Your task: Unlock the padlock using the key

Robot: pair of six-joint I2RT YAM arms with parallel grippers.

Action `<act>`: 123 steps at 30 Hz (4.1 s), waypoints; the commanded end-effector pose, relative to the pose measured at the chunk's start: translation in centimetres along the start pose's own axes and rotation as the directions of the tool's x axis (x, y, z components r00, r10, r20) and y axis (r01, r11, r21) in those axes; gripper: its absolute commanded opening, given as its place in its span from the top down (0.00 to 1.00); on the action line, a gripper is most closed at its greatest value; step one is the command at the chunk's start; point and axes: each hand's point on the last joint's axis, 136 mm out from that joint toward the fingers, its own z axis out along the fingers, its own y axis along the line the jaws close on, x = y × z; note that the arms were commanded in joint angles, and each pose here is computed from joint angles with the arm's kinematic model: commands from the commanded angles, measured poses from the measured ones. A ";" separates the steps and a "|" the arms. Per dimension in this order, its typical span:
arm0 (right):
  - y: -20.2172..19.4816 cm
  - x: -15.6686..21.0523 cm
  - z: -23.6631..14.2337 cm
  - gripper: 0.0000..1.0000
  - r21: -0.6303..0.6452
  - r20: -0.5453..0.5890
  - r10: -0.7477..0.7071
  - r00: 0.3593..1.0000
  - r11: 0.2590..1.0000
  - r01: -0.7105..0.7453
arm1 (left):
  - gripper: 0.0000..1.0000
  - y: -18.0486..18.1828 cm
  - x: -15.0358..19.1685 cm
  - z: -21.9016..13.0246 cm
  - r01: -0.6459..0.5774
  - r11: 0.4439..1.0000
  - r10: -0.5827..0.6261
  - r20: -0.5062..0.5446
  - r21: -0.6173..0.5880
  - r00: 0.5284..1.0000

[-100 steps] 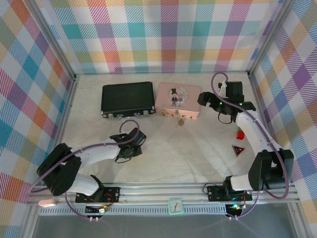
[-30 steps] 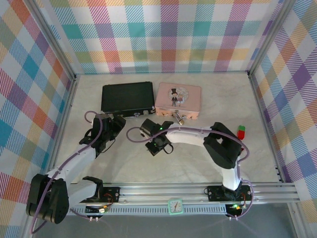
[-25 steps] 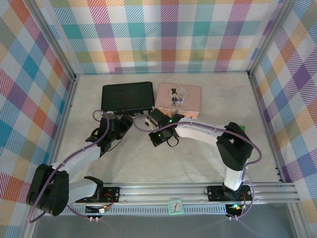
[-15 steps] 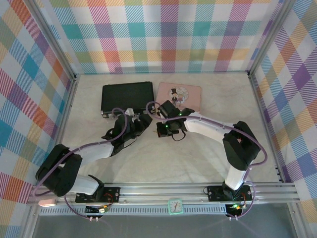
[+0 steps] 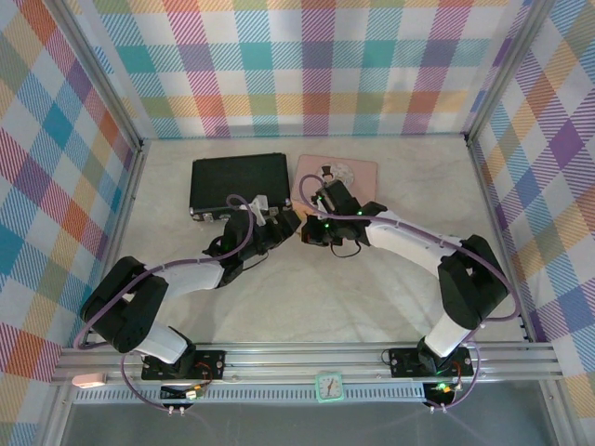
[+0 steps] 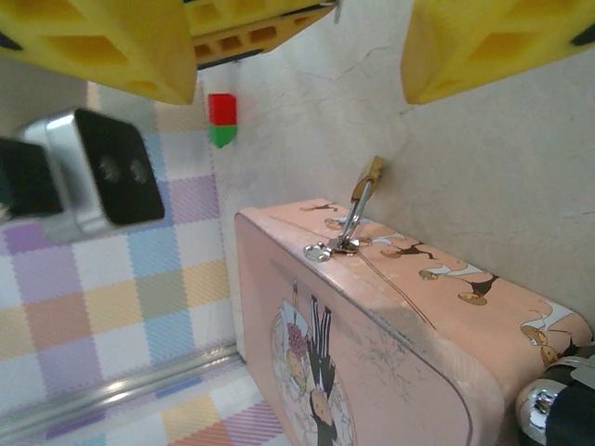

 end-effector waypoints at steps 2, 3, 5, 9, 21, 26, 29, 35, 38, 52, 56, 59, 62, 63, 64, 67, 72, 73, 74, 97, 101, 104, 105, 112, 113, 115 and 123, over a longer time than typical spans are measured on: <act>1.0 -0.5 -0.4 1.00 -0.067 0.018 0.027 0.999 0.997 -0.026 | 0.52 -2.1 0.1 0.0 -0.068 0.997 0.068 -0.009 0.032 0.998; 1.1 -0.5 -0.4 1.00 -0.070 0.019 0.029 0.999 0.997 -0.027 | 0.58 -2.1 0.2 0.0 -0.072 0.997 0.072 -0.010 0.032 0.997; 1.2 -0.6 -0.4 1.00 -0.080 0.019 0.032 0.999 0.996 -0.030 | 0.70 -2.0 0.3 0.0 -0.072 0.997 0.072 -0.008 0.028 0.997; 1.4 -0.6 -0.6 1.00 -0.091 0.020 0.030 0.999 0.995 -0.028 | 0.96 -2.1 0.2 -0.1 -0.078 0.996 0.078 -0.002 0.031 0.997; 2.2 -3.1 -7.4 0.22 -0.208 0.273 -0.212 0.938 0.939 0.273 | 1.00 -6.1 -1.3 -2.5 -0.383 0.923 0.383 -0.004 0.042 0.924; 3.5 -3.2 -9.1 0.25 -0.367 0.220 -0.274 0.936 0.866 0.340 | 1.00 -8.6 -1.4 -3.0 -0.443 0.883 0.451 -0.022 0.154 0.892; 4.6 -3.3 -10.6 0.36 -0.492 0.230 -0.272 0.934 0.796 0.353 | 1.00 -10.0 -1.5 -3.4 -0.451 0.863 0.466 -0.011 0.227 0.885; 6.1 -3.8 -12.0 0.49 -0.573 0.345 -0.242 0.907 0.711 0.408 | 1.00 -11.3 -1.6 -4.0 -0.443 0.842 0.456 0.035 0.308 0.889; 6.0 -4.0 -11.9 0.51 -0.586 0.372 -0.215 0.903 0.700 0.408 | 1.00 -11.7 -1.3 -4.1 -0.429 0.834 0.444 0.037 0.348 0.895; 6.4 -3.0 -12.0 0.58 -0.647 0.372 -0.191 0.908 0.648 0.402 | 1.00 -12.5 -1.7 -4.3 -0.409 0.826 0.417 0.067 0.387 0.906; 6.1 -2.8 -11.3 0.57 -0.651 0.359 -0.180 0.916 0.655 0.384 | 1.00 -13.0 -1.7 -4.5 -0.404 0.821 0.411 0.073 0.404 0.909; 6.5 -2.8 -11.5 0.57 -0.665 0.365 -0.178 0.914 0.637 0.390 | 1.00 -13.0 -1.8 -4.6 -0.400 0.823 0.405 0.078 0.404 0.911; 6.8 -2.7 -11.5 0.60 -0.672 0.362 -0.179 0.915 0.629 0.389 | 1.00 -12.9 -1.9 -4.7 -0.398 0.825 0.399 0.087 0.400 0.913; 6.8 -2.6 -11.6 0.61 -0.674 0.362 -0.178 0.915 0.628 0.389 | 1.00 -12.9 -2.0 -4.7 -0.398 0.827 0.397 0.089 0.397 0.913; 6.9 -2.6 -11.6 0.62 -0.676 0.360 -0.176 0.916 0.627 0.386 | 1.00 -12.9 -2.0 -4.7 -0.398 0.827 0.396 0.090 0.397 0.914; 7.0 -2.5 -11.7 0.64 -0.681 0.359 -0.173 0.917 0.623 0.384 | 1.00 -12.8 -2.0 -4.7 -0.395 0.830 0.393 0.089 0.394 0.915; 7.1 -2.3 -11.5 0.68 -0.688 0.348 -0.175 0.921 0.620 0.378 | 1.00 -12.7 -2.0 -4.6 -0.388 0.833 0.384 0.092 0.395 0.919; 7.1 -2.3 -11.4 0.68 -0.687 0.347 -0.173 0.922 0.622 0.375 | 1.00 -12.8 -2.1 -4.7 -0.386 0.833 0.381 0.094 0.396 0.920; 7.1 -2.3 -11.4 0.68 -0.688 0.345 -0.172 0.923 0.622 0.374 | 1.00 -12.7 -2.1 -4.7 -0.386 0.833 0.380 0.096 0.396 0.920; 6.8 -2.2 -10.7 0.86 -0.693 0.322 -0.163 0.933 0.630 0.349 | 1.00 -12.6 -2.3 -4.9 -0.378 0.840 0.366 0.108 0.389 0.924; 6.9 -2.2 -10.8 0.96 -0.689 0.334 -0.165 0.928 0.629 0.360 | 1.00 -12.7 -2.4 -4.9 -0.373 0.842 0.359 0.111 0.389 0.927; 6.8 -2.3 -11.0 1.00 -0.664 0.351 -0.184 0.918 0.643 0.383 | 0.76 -12.2 -2.9 -5.1 -0.355 0.861 0.333 0.125 0.365 0.935; 6.7 -2.2 -11.0 1.00 -0.650 0.357 -0.198 0.913 0.650 0.395 | 0.52 -11.9 -3.3 -5.2 -0.344 0.871 0.316 0.137 0.349 0.939; 5.6 -1.9 -11.6 1.00 -0.496 0.380 -0.315 0.870 0.725 0.479 | 0.07 -9.3 -6.1 -6.6 -0.246 0.919 0.195 0.188 0.307 0.963; 5.3 -1.8 -11.6 1.00 -0.470 0.381 -0.332 0.863 0.734 0.490 | 0.07 -9.1 -6.2 -6.5 -0.237 0.923 0.188 0.184 0.304 0.965; 4.4 -1.9 -11.6 1.00 -0.399 0.382 -0.366 0.849 0.763 0.508 | 0.07 -8.4 -6.0 -6.1 -0.212 0.933 0.169 0.166 0.290 0.972; -0.1 -3.0 -12.1 1.00 -0.064 0.368 -0.472 0.801 0.847 0.529 | 0.13 -3.8 -3.8 -2.1 -0.162 0.983 0.159 0.050 0.080 0.986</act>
